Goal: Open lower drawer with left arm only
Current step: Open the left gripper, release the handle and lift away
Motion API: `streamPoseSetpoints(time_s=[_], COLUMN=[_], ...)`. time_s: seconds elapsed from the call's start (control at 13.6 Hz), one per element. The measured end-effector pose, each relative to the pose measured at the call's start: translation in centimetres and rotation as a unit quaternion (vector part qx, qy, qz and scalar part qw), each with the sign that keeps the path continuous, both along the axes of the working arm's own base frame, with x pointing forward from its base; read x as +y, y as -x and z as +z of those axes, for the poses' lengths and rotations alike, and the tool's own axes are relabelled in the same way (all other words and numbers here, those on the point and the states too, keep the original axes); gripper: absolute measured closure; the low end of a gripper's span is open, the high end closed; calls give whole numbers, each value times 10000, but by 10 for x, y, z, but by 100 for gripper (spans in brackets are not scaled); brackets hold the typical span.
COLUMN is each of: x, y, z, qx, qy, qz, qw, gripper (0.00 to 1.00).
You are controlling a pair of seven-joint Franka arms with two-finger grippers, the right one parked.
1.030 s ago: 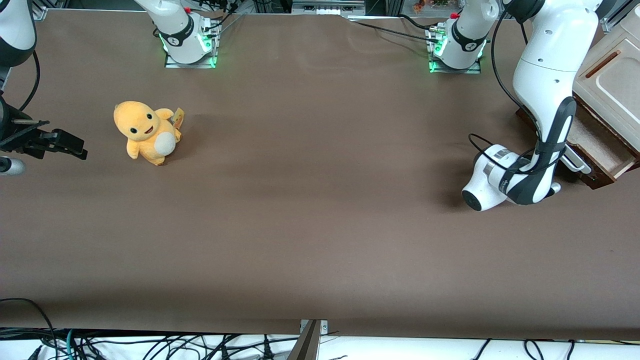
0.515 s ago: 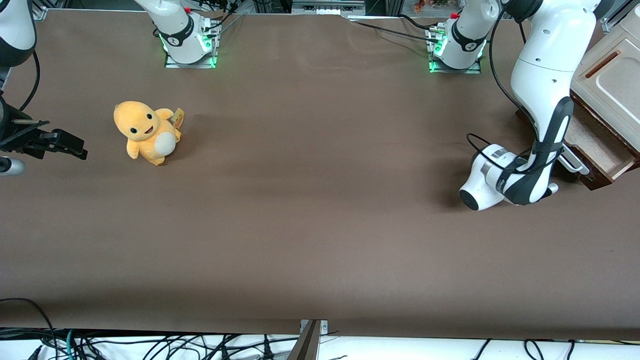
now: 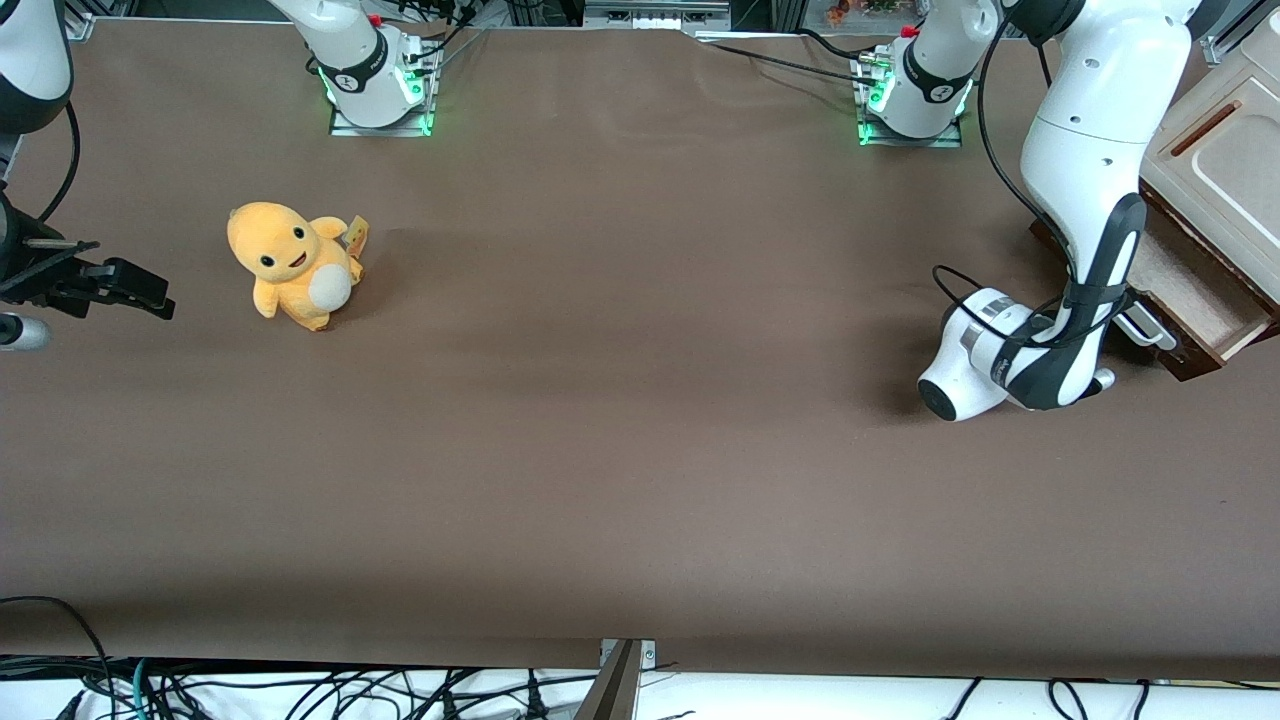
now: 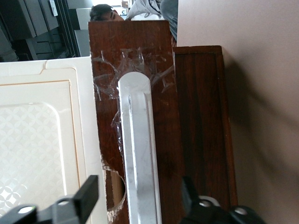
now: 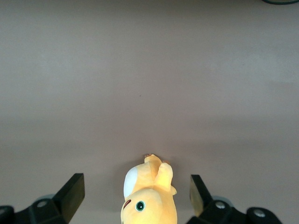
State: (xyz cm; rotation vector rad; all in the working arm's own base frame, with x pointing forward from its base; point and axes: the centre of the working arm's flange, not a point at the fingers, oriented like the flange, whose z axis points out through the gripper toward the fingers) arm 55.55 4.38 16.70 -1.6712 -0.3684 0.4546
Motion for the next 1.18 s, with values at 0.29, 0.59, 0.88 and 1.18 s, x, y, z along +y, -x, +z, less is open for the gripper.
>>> streamPoseSetpoints(time_s=[0.29, 0.59, 0.88, 1.18], x=[0, -1, -9, -40], y=[-1, -15, -50, -69], z=[2, 19, 76, 147], qx=[49, 54, -10, -284], qy=[7, 153, 917, 1943], qz=[5, -12, 129, 176], qw=[10000, 9999, 9957, 9804], gripper=[0, 0, 0, 0])
